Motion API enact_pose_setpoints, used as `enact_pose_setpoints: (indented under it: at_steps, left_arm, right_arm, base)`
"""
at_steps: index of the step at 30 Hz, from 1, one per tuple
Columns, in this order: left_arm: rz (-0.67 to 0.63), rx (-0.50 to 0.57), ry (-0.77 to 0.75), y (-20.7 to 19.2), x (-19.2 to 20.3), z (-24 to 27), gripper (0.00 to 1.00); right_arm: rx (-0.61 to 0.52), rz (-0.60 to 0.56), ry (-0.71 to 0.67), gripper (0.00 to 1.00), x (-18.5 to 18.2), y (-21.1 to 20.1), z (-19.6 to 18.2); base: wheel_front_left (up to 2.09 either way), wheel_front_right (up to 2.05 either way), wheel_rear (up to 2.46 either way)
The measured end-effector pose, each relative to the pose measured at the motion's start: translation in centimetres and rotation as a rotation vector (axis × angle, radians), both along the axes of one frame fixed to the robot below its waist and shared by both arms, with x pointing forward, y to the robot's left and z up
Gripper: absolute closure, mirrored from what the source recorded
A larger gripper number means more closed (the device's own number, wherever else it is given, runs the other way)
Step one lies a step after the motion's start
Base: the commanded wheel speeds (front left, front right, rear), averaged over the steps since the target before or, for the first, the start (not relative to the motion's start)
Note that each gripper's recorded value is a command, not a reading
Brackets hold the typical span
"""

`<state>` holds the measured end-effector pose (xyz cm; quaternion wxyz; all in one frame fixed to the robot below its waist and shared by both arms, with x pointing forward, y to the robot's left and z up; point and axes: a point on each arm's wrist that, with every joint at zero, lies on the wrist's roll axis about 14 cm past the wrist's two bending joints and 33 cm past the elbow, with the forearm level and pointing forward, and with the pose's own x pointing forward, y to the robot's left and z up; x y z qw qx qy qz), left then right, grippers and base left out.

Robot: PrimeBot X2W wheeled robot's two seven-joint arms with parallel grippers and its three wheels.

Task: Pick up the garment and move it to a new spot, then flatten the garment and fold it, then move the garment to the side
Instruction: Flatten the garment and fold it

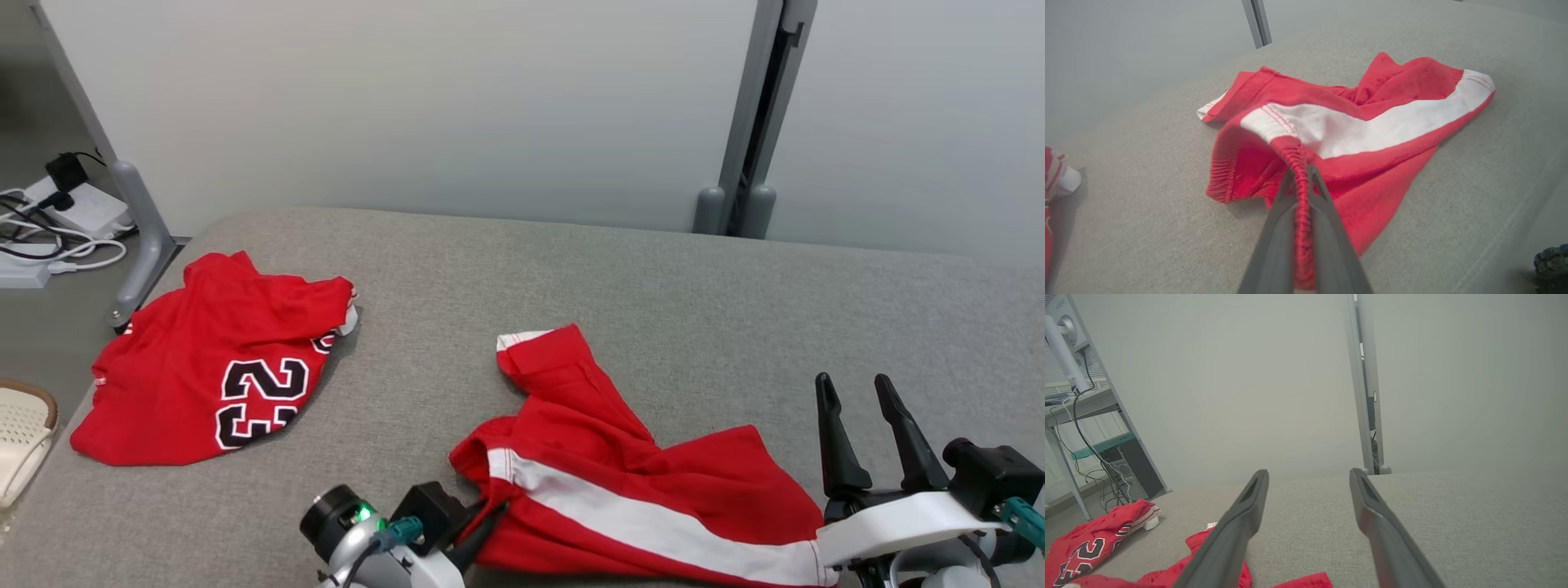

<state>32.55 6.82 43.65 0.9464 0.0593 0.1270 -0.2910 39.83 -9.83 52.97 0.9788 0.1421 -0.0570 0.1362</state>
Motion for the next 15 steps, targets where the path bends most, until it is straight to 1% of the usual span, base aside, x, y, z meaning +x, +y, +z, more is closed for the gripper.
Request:
enact_pose_setpoints:
  at_steps: [1,2,3,9,15]
  left_arm:
    - [0.006,-0.008,0.006,0.0,-0.4,-0.1,1.0]
    - [0.012,-0.016,0.016,0.0,-0.7,-0.2,0.04]
    - [0.022,-0.021,0.021,0.0,-0.9,-0.2,0.0]
    - [0.086,-0.074,-0.014,0.4,-0.5,1.2,0.0]
    - [0.181,-0.138,-0.111,1.8,0.9,4.2,0.0]
  right_arm:
    - [-0.001,0.006,-0.005,0.0,0.0,0.2,0.2]
    - [-0.002,0.011,-0.008,0.0,-0.1,0.4,0.3]
    - [-0.003,0.014,-0.011,0.0,-0.1,0.5,0.4]
    - [-0.009,0.018,-0.009,0.0,-0.5,0.6,0.3]
    - [-0.012,0.018,-0.015,0.0,-0.7,0.6,0.5]
  base:
    - [0.0,0.0,0.0]
    - [0.0,0.0,0.0]
    - [0.0,0.0,0.0]
    - [0.0,0.0,0.0]
    - [0.0,0.0,0.0]
